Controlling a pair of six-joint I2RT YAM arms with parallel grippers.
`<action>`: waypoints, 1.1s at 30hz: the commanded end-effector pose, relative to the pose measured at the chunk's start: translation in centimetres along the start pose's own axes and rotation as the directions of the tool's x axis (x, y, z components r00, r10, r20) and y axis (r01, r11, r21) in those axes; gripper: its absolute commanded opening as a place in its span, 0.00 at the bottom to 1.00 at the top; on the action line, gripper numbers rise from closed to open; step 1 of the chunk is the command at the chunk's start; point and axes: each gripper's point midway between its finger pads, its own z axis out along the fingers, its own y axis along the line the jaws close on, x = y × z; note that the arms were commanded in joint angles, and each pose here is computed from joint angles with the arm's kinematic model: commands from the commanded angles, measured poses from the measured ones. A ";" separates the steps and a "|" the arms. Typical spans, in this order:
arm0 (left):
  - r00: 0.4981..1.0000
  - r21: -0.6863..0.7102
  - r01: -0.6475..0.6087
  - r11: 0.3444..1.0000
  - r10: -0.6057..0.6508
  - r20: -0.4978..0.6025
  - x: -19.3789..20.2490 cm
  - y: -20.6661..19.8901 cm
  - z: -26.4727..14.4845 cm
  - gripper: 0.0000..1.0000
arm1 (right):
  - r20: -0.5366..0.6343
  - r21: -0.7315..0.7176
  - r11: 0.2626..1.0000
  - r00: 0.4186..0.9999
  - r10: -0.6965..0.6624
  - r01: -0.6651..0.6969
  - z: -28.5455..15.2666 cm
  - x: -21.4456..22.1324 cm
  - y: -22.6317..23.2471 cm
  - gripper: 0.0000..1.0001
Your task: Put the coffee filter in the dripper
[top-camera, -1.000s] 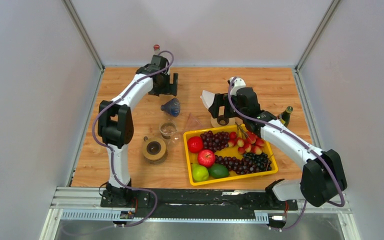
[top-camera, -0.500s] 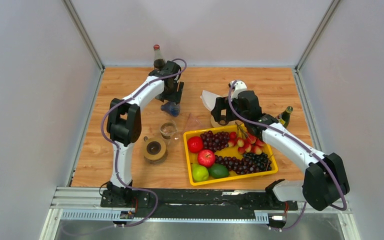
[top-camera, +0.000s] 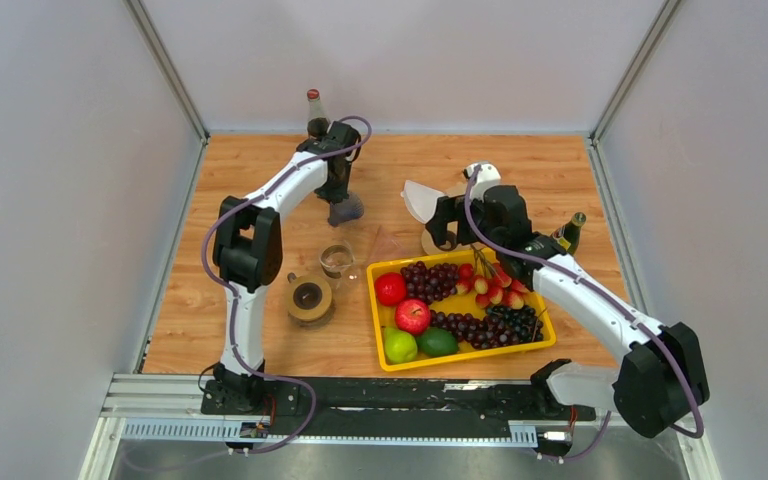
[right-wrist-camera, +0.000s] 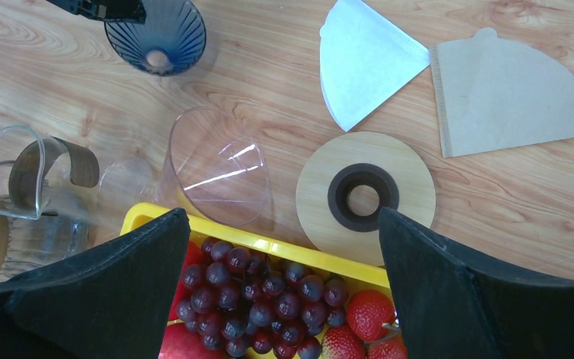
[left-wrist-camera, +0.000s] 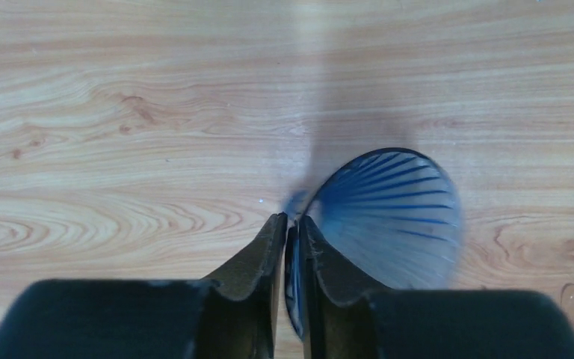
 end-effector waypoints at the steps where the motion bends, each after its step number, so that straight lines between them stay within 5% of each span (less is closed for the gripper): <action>1: 0.999 0.003 0.018 1.000 -0.018 -0.028 0.8 -0.4 0.1 0.19 | 0.060 0.010 1.000 0.998 -0.007 0.006 -1.0 -1.4 -0.2 1.00; 9: 0.996 -0.001 0.074 0.997 -0.073 0.051 -1.2 0.1 -2.1 0.00 | 0.088 0.018 1.000 0.996 0.001 -0.003 -1.9 -1.8 -0.3 1.00; 22: 0.922 0.194 0.192 0.962 -0.244 0.299 -5.3 0.0 -11.3 0.00 | 0.164 0.107 0.990 0.984 0.070 -0.088 -3.7 -2.5 -1.9 1.00; 33: 0.841 0.348 0.242 0.906 -0.375 0.391 -2.2 1.3 -19.1 0.00 | 0.152 0.058 0.995 0.986 0.072 -0.082 -3.5 -2.8 -0.9 1.00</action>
